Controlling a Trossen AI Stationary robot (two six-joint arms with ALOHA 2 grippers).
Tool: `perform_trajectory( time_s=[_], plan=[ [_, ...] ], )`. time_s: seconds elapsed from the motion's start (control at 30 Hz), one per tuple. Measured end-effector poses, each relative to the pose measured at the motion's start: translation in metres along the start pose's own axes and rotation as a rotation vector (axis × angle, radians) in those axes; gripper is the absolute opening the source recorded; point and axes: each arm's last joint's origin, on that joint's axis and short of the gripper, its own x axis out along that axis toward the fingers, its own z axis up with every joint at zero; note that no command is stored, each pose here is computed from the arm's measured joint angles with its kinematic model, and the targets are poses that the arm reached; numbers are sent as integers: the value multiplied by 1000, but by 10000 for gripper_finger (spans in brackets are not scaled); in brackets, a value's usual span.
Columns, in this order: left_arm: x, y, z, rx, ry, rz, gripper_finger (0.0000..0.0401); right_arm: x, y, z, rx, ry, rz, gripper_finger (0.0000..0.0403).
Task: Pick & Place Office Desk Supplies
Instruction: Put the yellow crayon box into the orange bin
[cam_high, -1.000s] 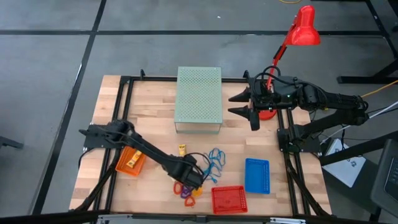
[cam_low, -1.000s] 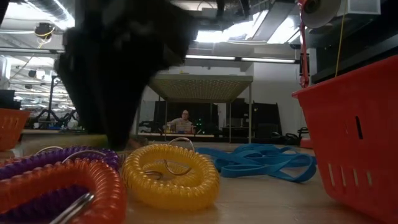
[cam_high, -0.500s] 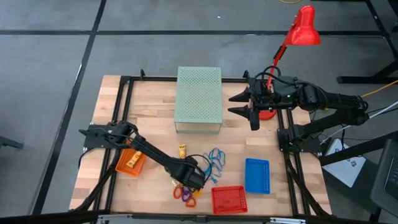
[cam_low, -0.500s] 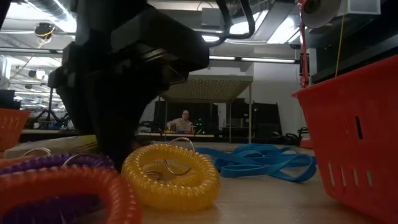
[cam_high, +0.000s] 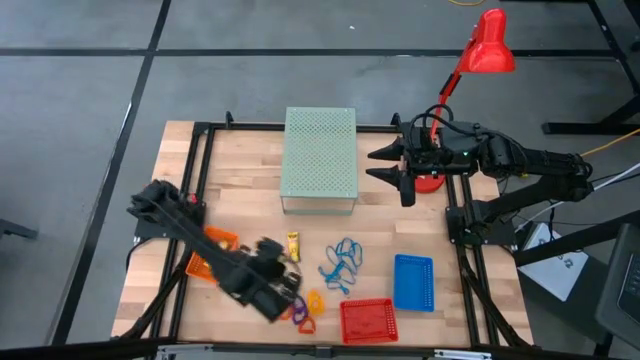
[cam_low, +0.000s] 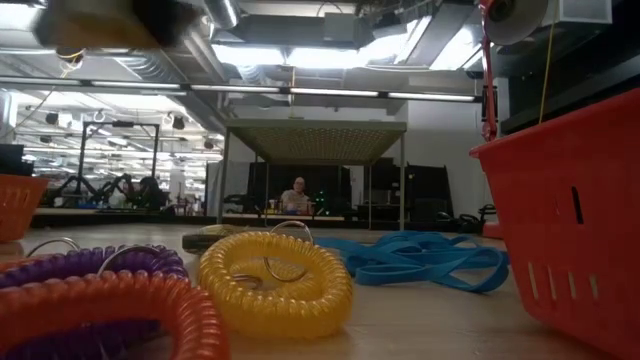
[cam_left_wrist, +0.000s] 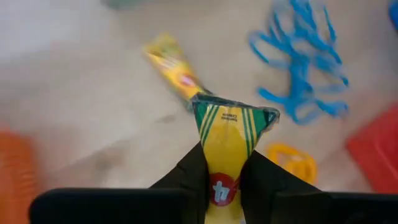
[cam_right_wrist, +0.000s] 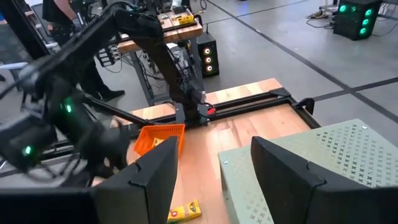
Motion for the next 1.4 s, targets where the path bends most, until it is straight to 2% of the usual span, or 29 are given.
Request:
perform_trajectory(
  time_s=[0.1,0.2,0.4,0.47,0.57,0.7,0.8,0.93,1.03,1.13,1.4],
  plan=[
    [-25,26,-5,-57,-59,72,64,0,-1,1,4,-10,-21,206],
    [-44,45,-9,-33,-20,115,58,0,-1,2,7,-29,-40,206],
    [-38,79,-15,-9,2,127,58,0,-1,6,38,-74,-38,206],
    [-34,92,-13,2,4,110,58,0,0,7,40,-84,-37,206],
    [-31,109,-5,5,12,22,58,0,-1,8,58,-93,-49,206],
    [-25,146,6,-13,23,8,58,0,-1,8,71,-96,-59,206],
    [-22,177,12,-39,87,-5,58,0,-2,8,75,-102,-81,206],
    [-10,205,11,-81,189,-80,58,-1,-3,8,97,-114,-124,206],
    [4,217,5,-117,290,-122,58,-1,-3,9,116,-121,-142,206],
    [17,226,-1,-132,370,-107,58,-1,-4,9,125,-129,-168,206],
    [33,237,-5,-135,364,-78,65,-1,-5,9,126,-137,-199,206]
  ],
)
